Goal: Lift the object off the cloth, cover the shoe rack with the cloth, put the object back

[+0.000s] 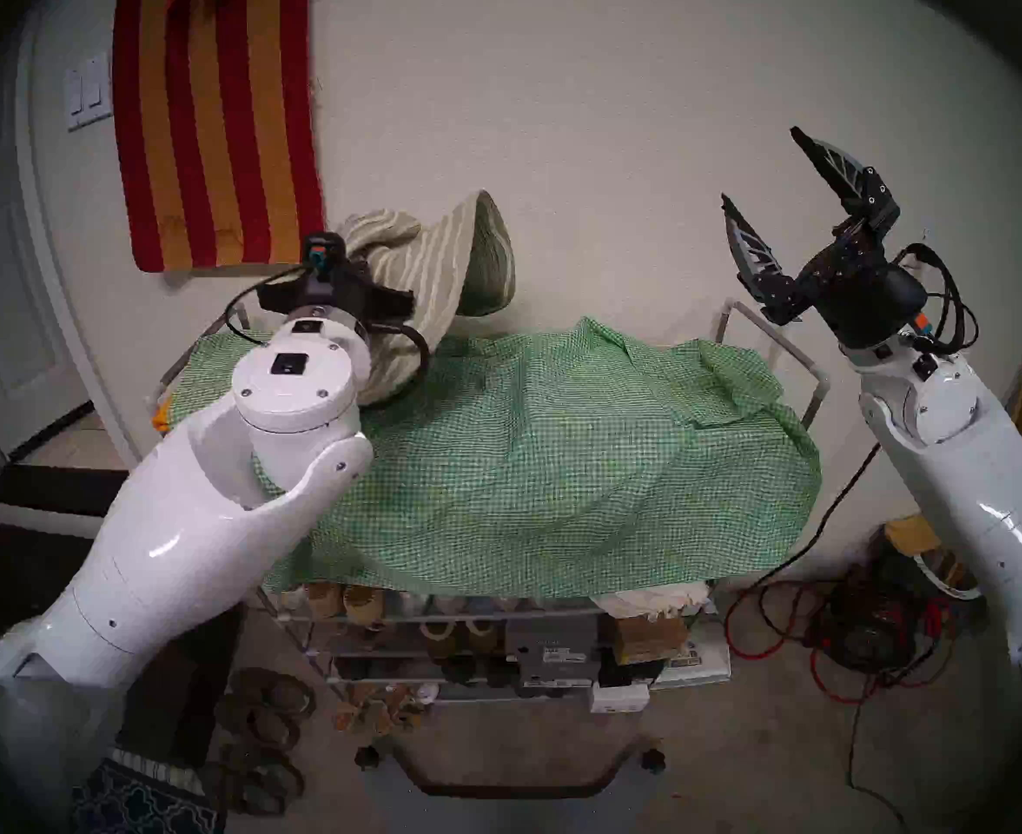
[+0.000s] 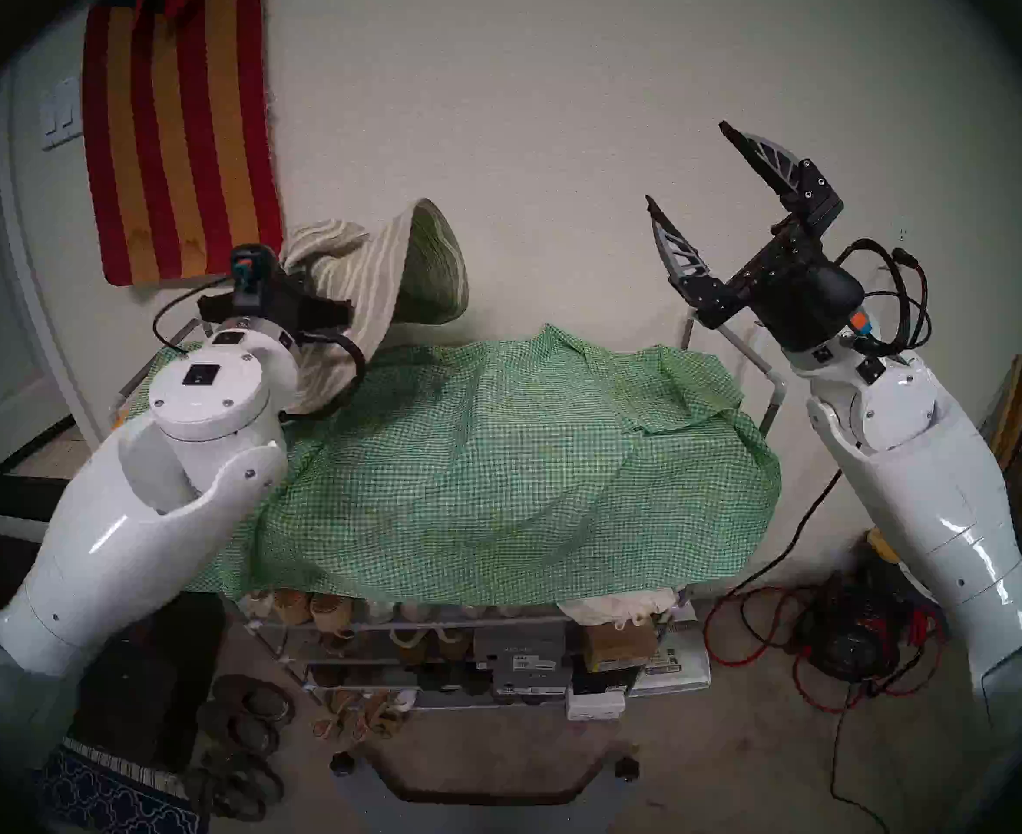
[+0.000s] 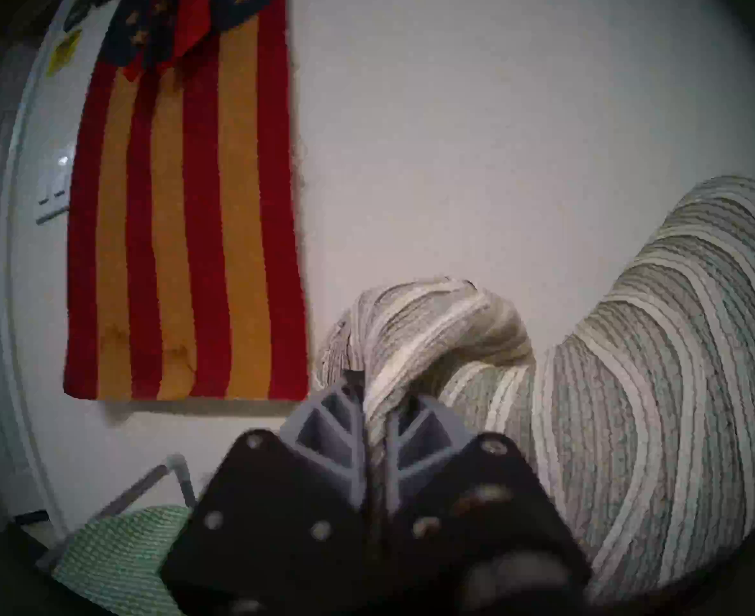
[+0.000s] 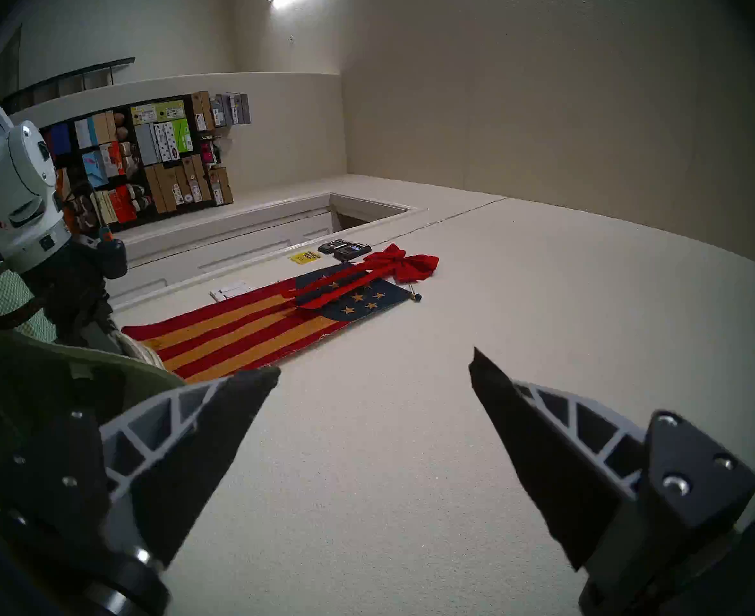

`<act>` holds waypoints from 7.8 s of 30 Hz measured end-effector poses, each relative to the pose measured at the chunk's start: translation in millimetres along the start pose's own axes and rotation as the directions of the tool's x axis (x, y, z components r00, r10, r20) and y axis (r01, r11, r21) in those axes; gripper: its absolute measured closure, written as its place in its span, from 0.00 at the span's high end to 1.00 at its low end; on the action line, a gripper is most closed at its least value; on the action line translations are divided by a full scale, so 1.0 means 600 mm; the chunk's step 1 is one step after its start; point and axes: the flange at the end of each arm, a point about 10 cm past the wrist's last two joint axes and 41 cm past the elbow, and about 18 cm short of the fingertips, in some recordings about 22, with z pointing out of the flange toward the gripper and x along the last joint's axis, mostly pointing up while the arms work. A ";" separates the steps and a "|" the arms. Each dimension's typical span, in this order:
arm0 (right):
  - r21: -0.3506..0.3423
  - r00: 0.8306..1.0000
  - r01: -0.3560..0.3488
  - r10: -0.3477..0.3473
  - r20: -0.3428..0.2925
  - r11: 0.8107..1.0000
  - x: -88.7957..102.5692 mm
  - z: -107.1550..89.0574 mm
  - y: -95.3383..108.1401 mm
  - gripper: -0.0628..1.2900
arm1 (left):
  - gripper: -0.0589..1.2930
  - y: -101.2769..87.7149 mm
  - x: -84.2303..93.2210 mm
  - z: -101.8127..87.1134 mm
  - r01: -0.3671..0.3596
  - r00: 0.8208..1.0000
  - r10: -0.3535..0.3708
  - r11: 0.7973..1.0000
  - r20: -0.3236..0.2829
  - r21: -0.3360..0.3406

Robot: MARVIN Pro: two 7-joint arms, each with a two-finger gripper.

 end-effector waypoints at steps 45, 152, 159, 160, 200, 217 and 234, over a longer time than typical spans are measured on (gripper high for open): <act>0.000 1.000 -0.001 0.001 0.000 1.000 0.000 0.000 0.000 0.95 | 0.07 -0.345 0.154 0.063 0.141 0.961 0.006 0.851 -0.278 0.506; 0.807 0.979 -0.139 -0.044 0.201 0.574 0.096 -0.052 -0.112 0.96 | 0.07 -0.560 0.107 0.095 0.096 0.973 0.092 0.673 -0.212 0.734; 0.810 0.955 -0.245 -0.009 0.295 0.533 0.075 -0.108 -0.137 0.96 | 0.07 -0.560 0.107 0.095 0.095 0.973 0.093 0.674 -0.212 0.733; 0.810 0.952 -0.259 -0.002 0.305 0.526 0.074 -0.117 -0.141 0.96 | 0.07 -0.560 0.107 0.095 0.095 0.973 0.093 0.674 -0.212 0.733; 0.717 0.987 0.017 -0.125 0.098 0.697 0.069 -0.136 -0.072 0.96 | 0.07 -0.559 0.107 0.097 0.086 0.973 0.100 0.680 -0.209 0.728; 0.658 0.930 0.036 -0.266 0.252 0.752 0.039 -0.230 -0.018 0.96 | 0.07 -0.559 0.108 0.097 0.084 0.973 0.102 0.681 -0.208 0.728; 0.609 0.915 0.126 -0.328 0.234 0.784 0.102 -0.230 -0.012 0.96 | 0.07 -0.560 0.108 0.096 0.086 0.973 0.102 0.677 -0.208 0.731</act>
